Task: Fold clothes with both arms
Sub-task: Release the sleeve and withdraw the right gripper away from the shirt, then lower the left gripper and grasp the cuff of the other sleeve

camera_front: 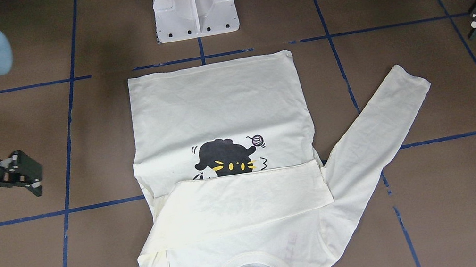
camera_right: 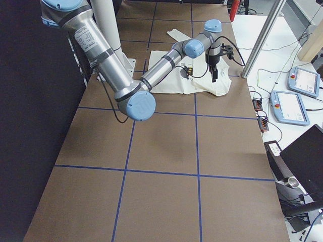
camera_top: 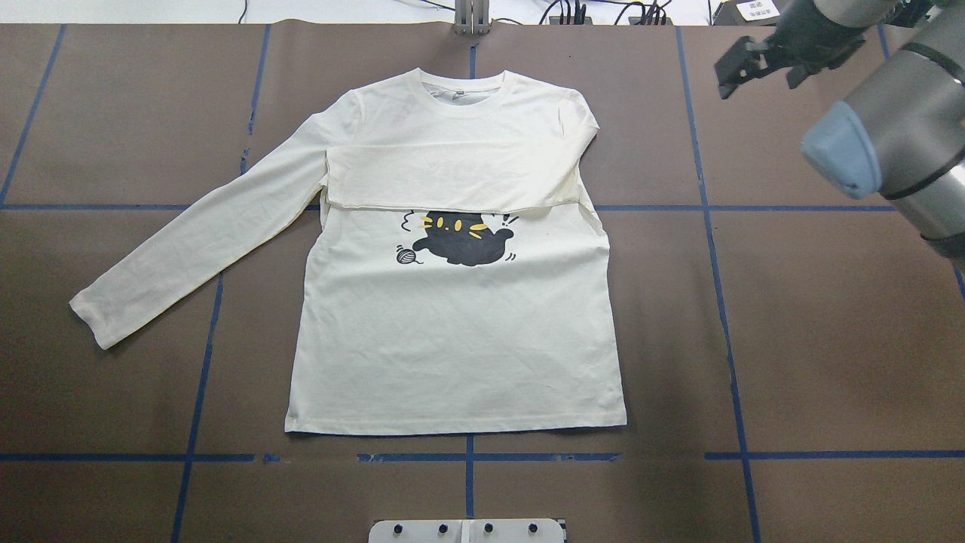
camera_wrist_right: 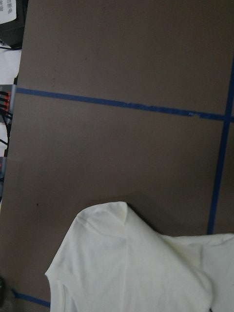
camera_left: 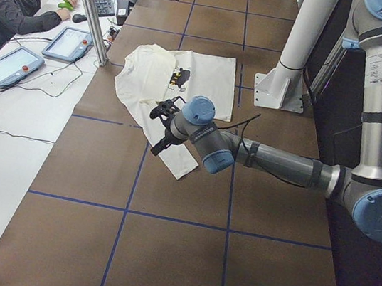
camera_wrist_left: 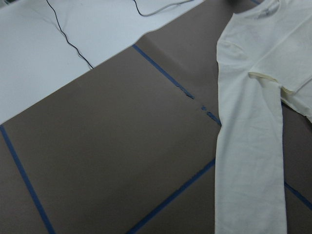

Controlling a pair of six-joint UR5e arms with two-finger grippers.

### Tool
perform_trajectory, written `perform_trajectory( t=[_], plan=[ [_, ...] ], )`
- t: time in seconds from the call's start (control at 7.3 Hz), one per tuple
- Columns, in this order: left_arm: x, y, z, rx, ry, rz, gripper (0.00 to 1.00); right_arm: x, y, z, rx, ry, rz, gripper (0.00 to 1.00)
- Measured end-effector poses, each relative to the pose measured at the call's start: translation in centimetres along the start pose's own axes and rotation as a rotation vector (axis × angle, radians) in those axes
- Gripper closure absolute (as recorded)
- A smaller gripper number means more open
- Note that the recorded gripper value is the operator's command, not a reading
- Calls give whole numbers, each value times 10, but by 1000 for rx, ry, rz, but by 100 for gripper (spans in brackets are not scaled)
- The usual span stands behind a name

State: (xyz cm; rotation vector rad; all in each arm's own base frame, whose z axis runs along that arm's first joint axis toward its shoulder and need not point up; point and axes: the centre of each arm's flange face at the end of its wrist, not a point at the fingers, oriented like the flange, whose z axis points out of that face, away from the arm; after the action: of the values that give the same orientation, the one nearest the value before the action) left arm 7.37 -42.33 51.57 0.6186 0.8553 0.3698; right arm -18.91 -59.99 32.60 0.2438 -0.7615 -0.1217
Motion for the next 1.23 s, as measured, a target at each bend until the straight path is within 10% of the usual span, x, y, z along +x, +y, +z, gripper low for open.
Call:
perform_trajectory(
  t=[0.55, 1.23],
  plan=[
    [98, 62, 97, -83, -61, -80, 3, 142, 112, -24, -50, -26, -55, 0],
    [124, 97, 144, -160, -72, -33, 15, 155, 131, -32, -46, -20, -39, 0]
  ],
)
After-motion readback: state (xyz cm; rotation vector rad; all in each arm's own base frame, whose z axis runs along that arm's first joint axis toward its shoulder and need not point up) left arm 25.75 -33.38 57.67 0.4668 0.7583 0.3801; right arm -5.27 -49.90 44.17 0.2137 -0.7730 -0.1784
